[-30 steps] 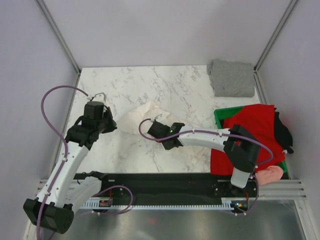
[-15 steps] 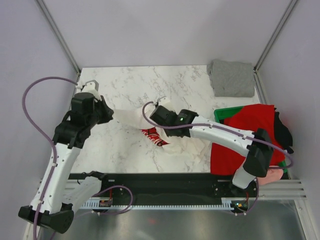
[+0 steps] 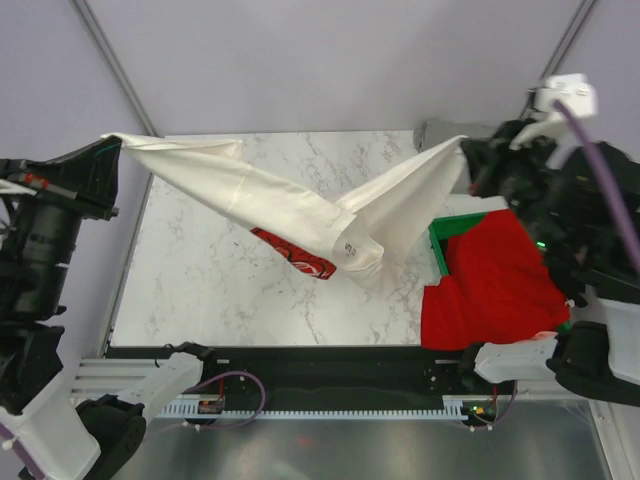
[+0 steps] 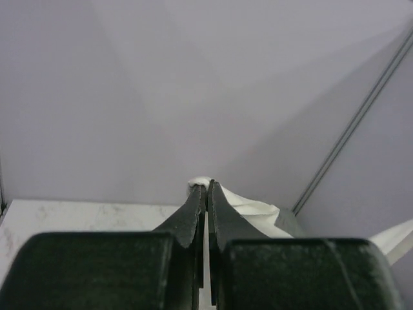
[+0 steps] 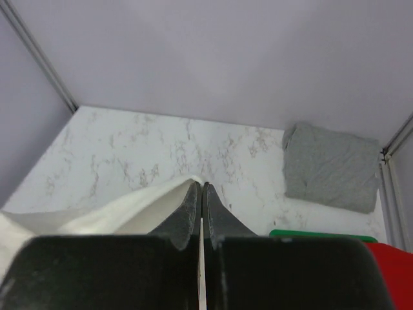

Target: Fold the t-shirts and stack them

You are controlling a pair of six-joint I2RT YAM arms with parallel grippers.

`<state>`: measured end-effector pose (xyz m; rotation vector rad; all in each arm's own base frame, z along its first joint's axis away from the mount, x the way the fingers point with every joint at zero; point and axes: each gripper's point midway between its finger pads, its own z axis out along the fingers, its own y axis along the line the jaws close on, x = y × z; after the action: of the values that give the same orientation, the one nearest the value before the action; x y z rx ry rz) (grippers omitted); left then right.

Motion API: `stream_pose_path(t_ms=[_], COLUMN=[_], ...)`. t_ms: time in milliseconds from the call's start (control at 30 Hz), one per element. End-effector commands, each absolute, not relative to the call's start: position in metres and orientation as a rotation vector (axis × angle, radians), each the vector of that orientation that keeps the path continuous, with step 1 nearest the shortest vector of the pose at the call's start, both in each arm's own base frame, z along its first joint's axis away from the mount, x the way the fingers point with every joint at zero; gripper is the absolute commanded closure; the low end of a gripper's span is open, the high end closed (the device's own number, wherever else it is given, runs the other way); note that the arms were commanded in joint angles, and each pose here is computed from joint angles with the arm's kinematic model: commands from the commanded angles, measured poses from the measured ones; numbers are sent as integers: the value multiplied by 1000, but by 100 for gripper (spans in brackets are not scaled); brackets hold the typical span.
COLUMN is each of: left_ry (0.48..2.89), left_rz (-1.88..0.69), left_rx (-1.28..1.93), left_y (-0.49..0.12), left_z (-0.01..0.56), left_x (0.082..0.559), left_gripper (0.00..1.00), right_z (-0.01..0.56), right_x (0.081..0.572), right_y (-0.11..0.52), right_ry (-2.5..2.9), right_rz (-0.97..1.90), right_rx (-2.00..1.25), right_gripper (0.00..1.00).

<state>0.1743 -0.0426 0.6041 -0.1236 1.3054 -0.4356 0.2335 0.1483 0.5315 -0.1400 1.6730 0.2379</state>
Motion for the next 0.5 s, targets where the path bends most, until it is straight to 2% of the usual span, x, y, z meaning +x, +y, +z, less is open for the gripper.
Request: stream_pose_path(t_ms=[0,200,467], left_ry=[1121,860,715], left_rz=[-407,-410,-461], left_rx=[-61,-39,-41], left_y=[-32,-11,2], left_z=[652,700,722], left_x=[136,60,3], left_gripper=[98,98,97], right_z=[572,611,624], right_x=[199,154,120], right_y=[75,-3,-10], right_ry=[1520,1337,1228], right_rz=[244,350,480], right_rx=[-38,125,28], right_gripper=[100,100,100])
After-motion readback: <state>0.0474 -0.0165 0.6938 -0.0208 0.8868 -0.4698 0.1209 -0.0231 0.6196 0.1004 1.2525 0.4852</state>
